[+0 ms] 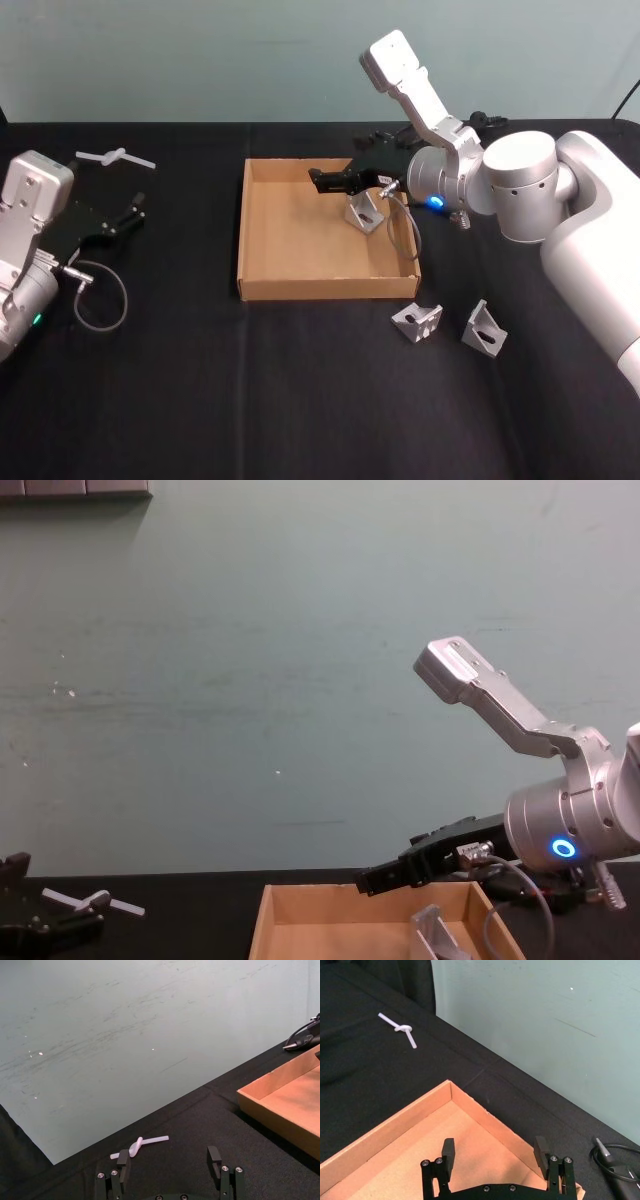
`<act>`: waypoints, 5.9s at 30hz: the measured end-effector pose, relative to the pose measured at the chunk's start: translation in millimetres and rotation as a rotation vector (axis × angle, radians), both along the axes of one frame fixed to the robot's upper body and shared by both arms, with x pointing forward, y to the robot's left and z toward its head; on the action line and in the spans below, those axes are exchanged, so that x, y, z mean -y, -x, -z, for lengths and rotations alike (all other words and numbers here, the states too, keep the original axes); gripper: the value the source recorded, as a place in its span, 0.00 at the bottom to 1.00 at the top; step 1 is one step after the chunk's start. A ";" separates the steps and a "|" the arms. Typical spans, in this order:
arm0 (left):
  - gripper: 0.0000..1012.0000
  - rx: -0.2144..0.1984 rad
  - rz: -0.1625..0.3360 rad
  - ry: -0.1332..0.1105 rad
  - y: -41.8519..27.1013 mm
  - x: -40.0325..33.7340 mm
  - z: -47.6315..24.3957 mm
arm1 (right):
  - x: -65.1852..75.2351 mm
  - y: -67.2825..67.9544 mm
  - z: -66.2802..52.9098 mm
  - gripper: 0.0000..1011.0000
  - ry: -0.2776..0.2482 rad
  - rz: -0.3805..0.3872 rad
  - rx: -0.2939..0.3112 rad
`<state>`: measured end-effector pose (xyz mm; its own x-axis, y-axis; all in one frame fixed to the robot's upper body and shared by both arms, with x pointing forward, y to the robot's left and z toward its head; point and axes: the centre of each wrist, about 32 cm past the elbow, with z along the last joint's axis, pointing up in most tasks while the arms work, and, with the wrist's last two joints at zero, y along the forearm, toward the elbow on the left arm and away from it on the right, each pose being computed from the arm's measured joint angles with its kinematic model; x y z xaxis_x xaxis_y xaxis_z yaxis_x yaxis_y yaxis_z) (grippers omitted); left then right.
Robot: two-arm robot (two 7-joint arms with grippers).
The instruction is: Use one hand to pick up the angle iron from the table and place it into the box.
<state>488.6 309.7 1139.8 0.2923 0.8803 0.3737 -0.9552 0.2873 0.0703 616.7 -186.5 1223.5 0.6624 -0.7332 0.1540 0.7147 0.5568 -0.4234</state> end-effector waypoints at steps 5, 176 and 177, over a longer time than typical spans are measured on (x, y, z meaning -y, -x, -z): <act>0.99 0.000 0.000 0.000 0.0 0.0 0.0 | 0.8 4.8 -1.5 0.99 -0.004 0.000 0.003; 0.99 0.000 0.000 0.000 0.0 0.0 0.0 | 57.4 155.9 -17.0 0.45 0.138 0.030 -0.272; 0.99 0.000 0.000 0.000 0.0 0.0 0.0 | 56.9 156.2 -19.3 0.45 0.139 0.028 -0.268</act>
